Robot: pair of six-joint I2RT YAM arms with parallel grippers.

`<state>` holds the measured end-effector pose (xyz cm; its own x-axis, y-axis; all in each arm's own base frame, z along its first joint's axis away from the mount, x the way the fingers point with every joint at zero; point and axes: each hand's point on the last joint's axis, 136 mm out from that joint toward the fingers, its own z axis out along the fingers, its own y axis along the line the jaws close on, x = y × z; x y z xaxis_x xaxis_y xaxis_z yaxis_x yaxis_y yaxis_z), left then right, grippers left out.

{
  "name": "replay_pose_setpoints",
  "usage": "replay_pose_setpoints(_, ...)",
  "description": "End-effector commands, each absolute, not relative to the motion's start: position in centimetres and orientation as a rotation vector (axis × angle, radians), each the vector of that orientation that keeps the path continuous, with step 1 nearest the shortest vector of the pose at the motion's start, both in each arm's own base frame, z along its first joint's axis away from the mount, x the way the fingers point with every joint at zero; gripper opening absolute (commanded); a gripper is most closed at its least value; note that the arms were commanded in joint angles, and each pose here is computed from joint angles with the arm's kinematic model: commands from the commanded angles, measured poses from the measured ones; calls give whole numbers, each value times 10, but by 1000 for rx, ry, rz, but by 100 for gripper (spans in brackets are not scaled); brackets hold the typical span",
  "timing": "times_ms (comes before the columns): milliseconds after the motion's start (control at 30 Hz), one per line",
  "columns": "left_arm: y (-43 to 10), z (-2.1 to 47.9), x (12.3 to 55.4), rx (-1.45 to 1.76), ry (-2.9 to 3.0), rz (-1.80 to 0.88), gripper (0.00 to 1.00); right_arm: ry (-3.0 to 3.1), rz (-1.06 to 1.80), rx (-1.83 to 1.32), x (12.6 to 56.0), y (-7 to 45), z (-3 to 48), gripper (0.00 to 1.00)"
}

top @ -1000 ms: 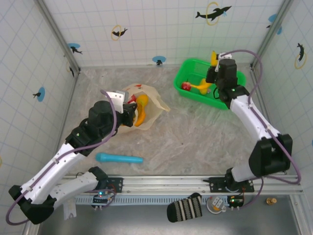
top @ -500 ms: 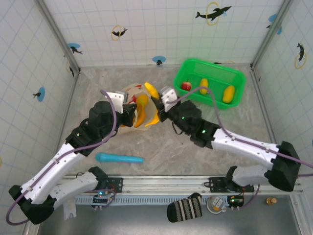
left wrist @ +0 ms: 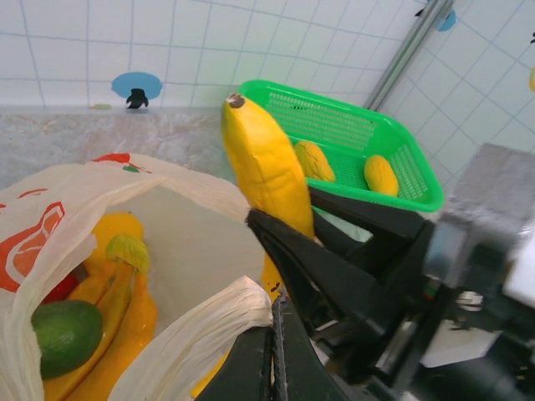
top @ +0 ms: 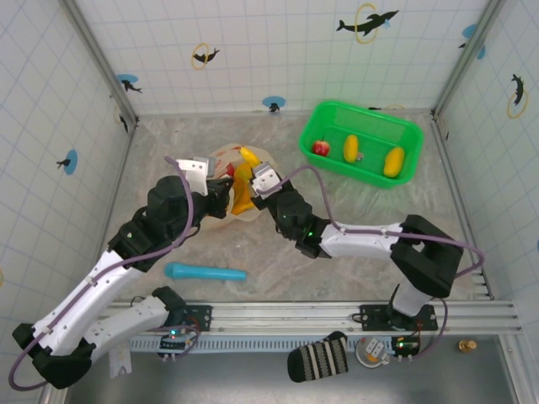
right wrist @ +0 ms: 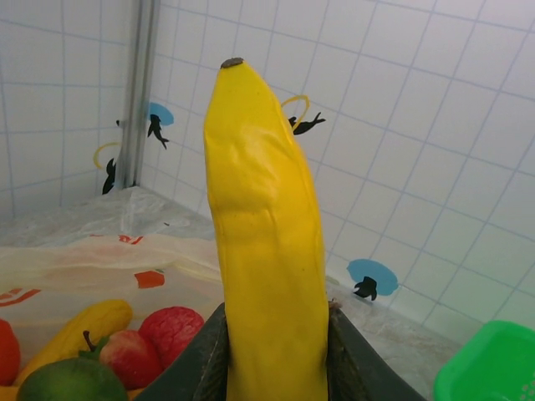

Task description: Place the fake fruits into the plastic bag and tie a complex knot

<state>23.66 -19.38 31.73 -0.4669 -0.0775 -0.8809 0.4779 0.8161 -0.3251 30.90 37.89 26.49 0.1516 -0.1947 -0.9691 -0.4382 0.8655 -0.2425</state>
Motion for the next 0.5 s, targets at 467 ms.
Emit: replay_pose_setpoints(467,-192,336,245,248,1917,-653,0,1434,541,-432,285,413,223,31)
